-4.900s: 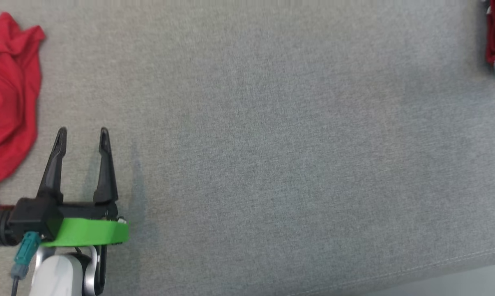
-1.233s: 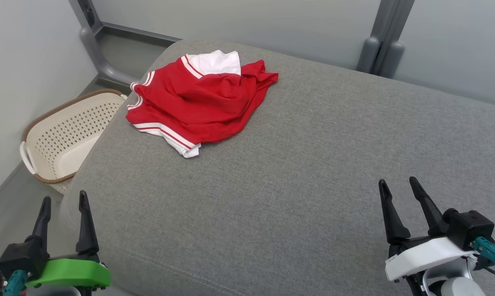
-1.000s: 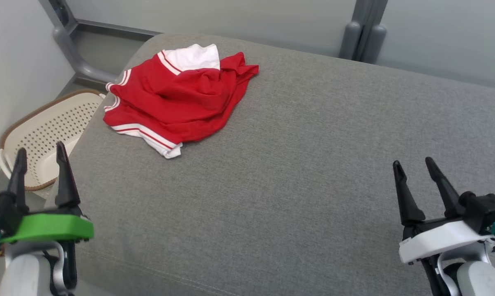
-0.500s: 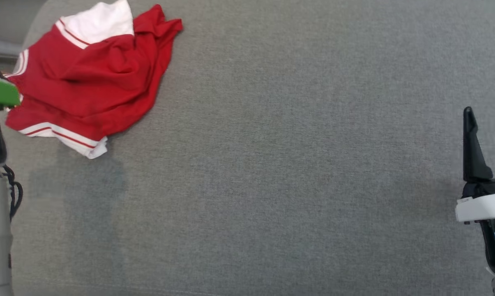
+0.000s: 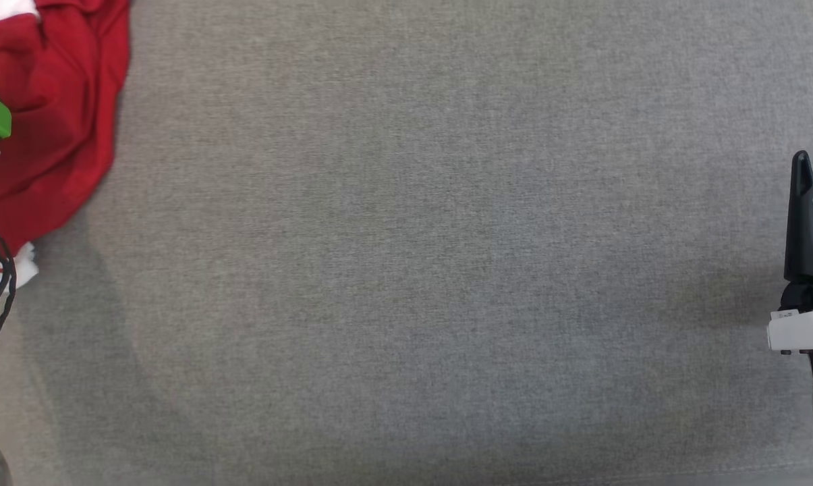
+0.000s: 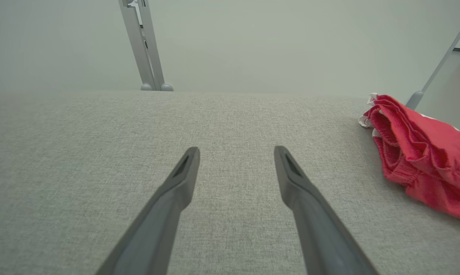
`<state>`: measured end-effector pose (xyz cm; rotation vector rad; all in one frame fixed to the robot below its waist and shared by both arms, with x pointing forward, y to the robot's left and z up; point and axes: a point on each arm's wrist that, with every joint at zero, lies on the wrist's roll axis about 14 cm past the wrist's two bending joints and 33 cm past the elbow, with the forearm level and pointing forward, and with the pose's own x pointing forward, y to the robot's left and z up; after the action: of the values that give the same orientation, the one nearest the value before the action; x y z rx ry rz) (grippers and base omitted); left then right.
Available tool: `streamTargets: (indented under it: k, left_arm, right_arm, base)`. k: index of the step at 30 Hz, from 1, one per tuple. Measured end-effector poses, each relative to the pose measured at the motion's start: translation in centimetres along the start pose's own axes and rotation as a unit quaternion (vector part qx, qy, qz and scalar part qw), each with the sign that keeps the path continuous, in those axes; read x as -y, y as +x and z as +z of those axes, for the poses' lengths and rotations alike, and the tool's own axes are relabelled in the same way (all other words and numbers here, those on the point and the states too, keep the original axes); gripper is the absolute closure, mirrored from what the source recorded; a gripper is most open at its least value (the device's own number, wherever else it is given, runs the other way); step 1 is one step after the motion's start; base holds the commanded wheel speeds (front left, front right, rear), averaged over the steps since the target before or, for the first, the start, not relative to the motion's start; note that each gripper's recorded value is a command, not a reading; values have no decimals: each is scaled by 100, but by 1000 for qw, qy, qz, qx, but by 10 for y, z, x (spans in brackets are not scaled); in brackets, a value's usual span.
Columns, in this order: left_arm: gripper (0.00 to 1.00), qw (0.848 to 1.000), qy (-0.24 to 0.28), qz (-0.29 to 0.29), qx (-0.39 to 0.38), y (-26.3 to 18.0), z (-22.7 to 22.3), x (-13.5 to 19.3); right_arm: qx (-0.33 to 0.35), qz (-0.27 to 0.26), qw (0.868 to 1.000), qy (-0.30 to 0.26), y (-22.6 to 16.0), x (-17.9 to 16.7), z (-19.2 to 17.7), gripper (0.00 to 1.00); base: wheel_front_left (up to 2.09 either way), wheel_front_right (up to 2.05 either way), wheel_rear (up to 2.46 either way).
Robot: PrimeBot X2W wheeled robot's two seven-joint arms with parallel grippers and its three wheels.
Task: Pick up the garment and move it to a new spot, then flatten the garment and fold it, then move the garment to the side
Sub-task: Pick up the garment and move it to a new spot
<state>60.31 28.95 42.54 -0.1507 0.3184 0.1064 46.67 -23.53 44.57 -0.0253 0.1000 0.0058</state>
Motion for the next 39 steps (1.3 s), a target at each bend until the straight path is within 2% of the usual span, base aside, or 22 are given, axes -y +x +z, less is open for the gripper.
streamTargets:
  k: [4,7,8,9,10,14,17,21,26,29,33,39]
  left_arm:
    - [0,995,-3,2,-99,7,-53,0]
    - [0,990,-14,1,-141,7,-74,4]
    - [57,988,-16,1,-154,6,-79,4]
    - [95,987,-15,1,-158,5,-79,4]
    - [100,987,-14,3,-162,5,-79,2]
    - [100,986,-14,3,-165,0,-77,2]
    - [100,992,-4,2,-124,0,-57,1]
    - [100,1000,26,-4,9,-1,12,0]
    - [100,990,49,-38,124,-16,88,27]
    - [100,979,60,-68,184,-31,137,52]
    - [100,955,76,-121,258,-60,200,100]
    - [100,910,91,-222,337,-111,266,194]
  right_arm:
    - [-11,-11,1000,-7,-2,9,-7,0]
    - [-13,-14,1000,-11,-3,11,-8,0]
    - [-13,-14,1000,-11,-3,11,-7,0]
    - [-13,-13,1000,-10,-3,10,-7,0]
    - [-13,-12,1000,-10,-3,9,-6,0]
    - [-12,-9,1000,-5,-5,5,-4,0]
    - [-8,-9,1000,2,-8,2,-1,0]
    - [3,-9,1000,13,-14,-1,7,0]
    - [18,-9,999,28,-25,-6,17,0]
    - [31,-11,999,37,-32,-7,25,0]
    - [46,-15,998,50,-44,-9,34,0]
    - [61,-38,995,64,-64,2,41,0]
  base:
    - [0,0,0]
    - [0,0,0]
    - [0,0,0]
    - [0,0,0]
    - [0,0,0]
    - [0,0,0]
    - [0,0,0]
    - [0,0,0]
    - [0,0,0]
    - [0,0,0]
    - [0,0,0]
    - [0,0,0]
